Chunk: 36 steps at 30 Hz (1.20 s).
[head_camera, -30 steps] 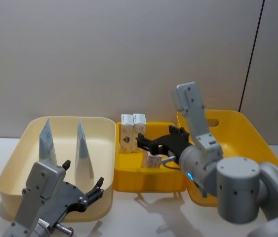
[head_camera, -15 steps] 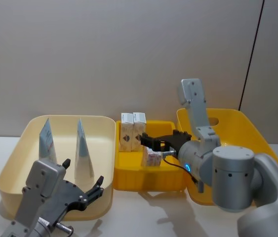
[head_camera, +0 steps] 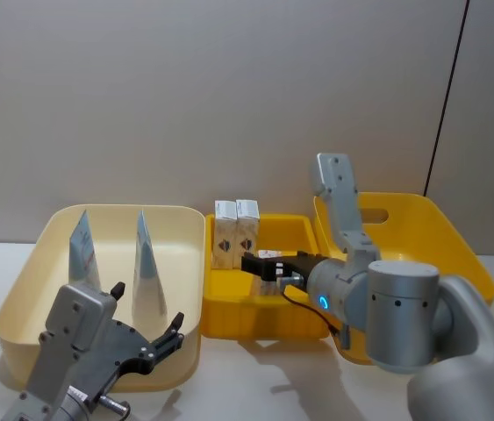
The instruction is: Bimanual collaborative sorting of washing and personal care products
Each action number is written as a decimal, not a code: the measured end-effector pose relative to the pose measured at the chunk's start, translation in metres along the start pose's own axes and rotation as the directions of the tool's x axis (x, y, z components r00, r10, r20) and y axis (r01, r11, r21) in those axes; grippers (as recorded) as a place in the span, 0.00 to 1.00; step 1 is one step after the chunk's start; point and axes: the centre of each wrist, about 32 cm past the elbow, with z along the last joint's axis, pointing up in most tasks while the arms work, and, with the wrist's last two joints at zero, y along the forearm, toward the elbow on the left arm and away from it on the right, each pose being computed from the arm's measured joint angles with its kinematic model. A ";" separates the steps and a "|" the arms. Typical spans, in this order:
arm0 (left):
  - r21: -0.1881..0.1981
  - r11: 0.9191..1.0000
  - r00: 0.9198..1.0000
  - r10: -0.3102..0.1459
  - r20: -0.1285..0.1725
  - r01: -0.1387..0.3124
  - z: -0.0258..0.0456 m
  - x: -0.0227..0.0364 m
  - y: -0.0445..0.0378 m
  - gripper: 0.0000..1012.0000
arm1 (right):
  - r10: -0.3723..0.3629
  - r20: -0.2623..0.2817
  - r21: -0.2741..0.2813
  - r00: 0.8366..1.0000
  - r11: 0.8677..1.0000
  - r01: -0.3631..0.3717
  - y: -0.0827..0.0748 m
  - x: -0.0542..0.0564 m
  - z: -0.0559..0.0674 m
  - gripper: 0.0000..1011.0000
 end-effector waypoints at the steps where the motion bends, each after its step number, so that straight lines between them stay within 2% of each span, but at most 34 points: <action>1: 0.000 1.000 1.000 0.000 0.000 0.000 0.0000 0.0000 0.0000 0.99 | 0.001 -0.002 -0.003 1.000 1.000 -0.001 0.001 0.000 0.000 0.99; 10: 0.000 1.000 1.000 0.000 0.000 0.000 0.0000 0.0000 0.0000 0.99 | 0.005 -0.002 -0.028 1.000 1.000 -0.005 0.009 -0.004 -0.002 0.99; 27: 0.000 1.000 1.000 0.000 0.000 0.000 0.0000 0.0000 0.0000 0.99 | -0.038 0.085 -0.040 0.996 0.998 0.041 0.019 -0.015 -0.005 0.99; 36: 0.000 1.000 1.000 0.000 0.000 0.000 0.0000 0.0000 0.0000 0.99 | -0.062 0.105 -0.043 0.993 0.997 0.067 0.020 -0.017 -0.008 0.99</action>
